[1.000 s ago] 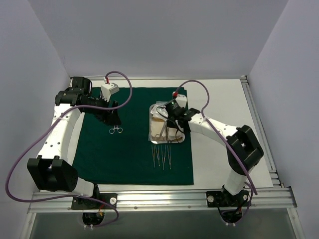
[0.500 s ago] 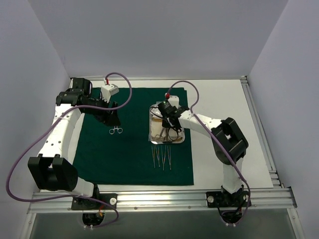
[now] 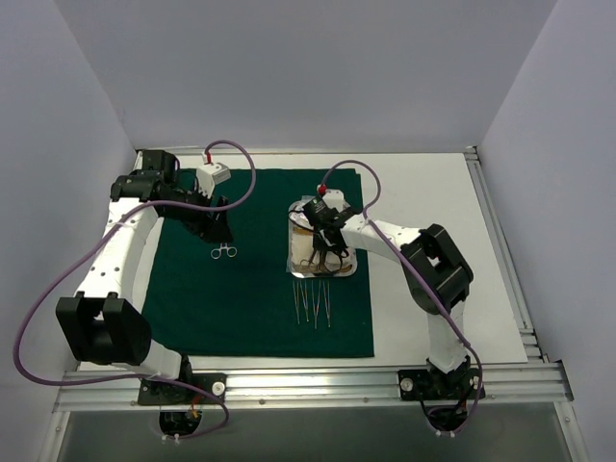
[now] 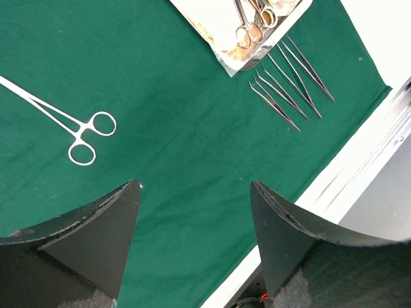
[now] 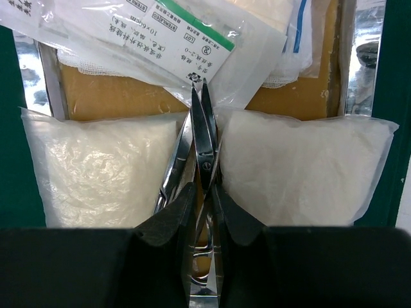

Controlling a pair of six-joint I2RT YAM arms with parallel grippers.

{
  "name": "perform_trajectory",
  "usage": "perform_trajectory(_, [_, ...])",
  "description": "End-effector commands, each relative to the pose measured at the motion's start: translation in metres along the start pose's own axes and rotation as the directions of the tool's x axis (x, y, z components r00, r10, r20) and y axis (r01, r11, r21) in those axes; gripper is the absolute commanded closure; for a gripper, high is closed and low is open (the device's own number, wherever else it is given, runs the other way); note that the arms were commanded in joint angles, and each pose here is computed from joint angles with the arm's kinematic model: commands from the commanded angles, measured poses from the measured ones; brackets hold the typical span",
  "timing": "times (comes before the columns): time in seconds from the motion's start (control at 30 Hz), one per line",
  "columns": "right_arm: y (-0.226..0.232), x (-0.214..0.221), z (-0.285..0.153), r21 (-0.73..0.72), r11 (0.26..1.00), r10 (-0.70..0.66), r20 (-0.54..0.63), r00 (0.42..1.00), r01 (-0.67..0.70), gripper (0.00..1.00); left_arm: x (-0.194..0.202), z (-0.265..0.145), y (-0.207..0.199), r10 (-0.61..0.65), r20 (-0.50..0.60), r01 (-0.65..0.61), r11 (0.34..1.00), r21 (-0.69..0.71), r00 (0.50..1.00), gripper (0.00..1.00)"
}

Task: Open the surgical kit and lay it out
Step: Pick up the medical item from the container.

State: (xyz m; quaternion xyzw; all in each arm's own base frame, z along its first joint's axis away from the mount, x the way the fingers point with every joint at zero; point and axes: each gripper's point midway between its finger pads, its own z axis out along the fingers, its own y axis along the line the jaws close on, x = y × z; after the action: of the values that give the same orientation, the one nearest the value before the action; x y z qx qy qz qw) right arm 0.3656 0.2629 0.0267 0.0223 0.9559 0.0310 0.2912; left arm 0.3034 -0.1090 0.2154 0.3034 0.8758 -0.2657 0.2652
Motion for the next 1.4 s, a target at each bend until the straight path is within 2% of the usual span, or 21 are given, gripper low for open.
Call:
perform_trajectory(0.0, [-0.005, 0.014, 0.002, 0.023, 1.0, -0.002, -0.025, 1.0, 0.003, 0.88, -0.018, -0.013, -0.002, 0.058, 0.056, -0.057, 0.998, -0.008, 0.997, 0.21])
perform_trajectory(0.33, [0.005, 0.027, -0.004, -0.028, 1.0, -0.004, -0.057, 0.998, 0.002, 0.83, -0.023, -0.012, -0.007, 0.052, 0.069, -0.055, 0.998, 0.032, 0.996, 0.21])
perform_trajectory(0.53, [0.018, 0.01, -0.021, -0.061, 0.998, 0.005, 0.0, 1.0, -0.005, 0.8, -0.021, -0.011, -0.008, 0.065, 0.065, -0.068, 0.997, 0.04, 0.996, 0.21])
perform_trajectory(0.73, [0.017, 0.006, -0.033, -0.018, 1.0, -0.012, 0.026, 1.0, 0.012, 0.76, -0.018, -0.011, -0.011, 0.069, 0.059, -0.072, 0.996, 0.047, 0.996, 0.21])
perform_trajectory(1.0, [0.021, 0.003, -0.044, -0.012, 1.0, -0.005, 0.052, 0.999, 0.006, 0.76, -0.018, -0.016, -0.016, 0.082, 0.063, -0.086, 0.995, 0.06, 0.995, 0.21])
perform_trajectory(1.37, [0.018, 0.014, -0.032, -0.001, 1.0, -0.001, 0.015, 1.0, 0.001, 0.76, -0.02, -0.013, -0.018, 0.069, 0.065, -0.074, 0.993, 0.089, 0.996, 0.21])
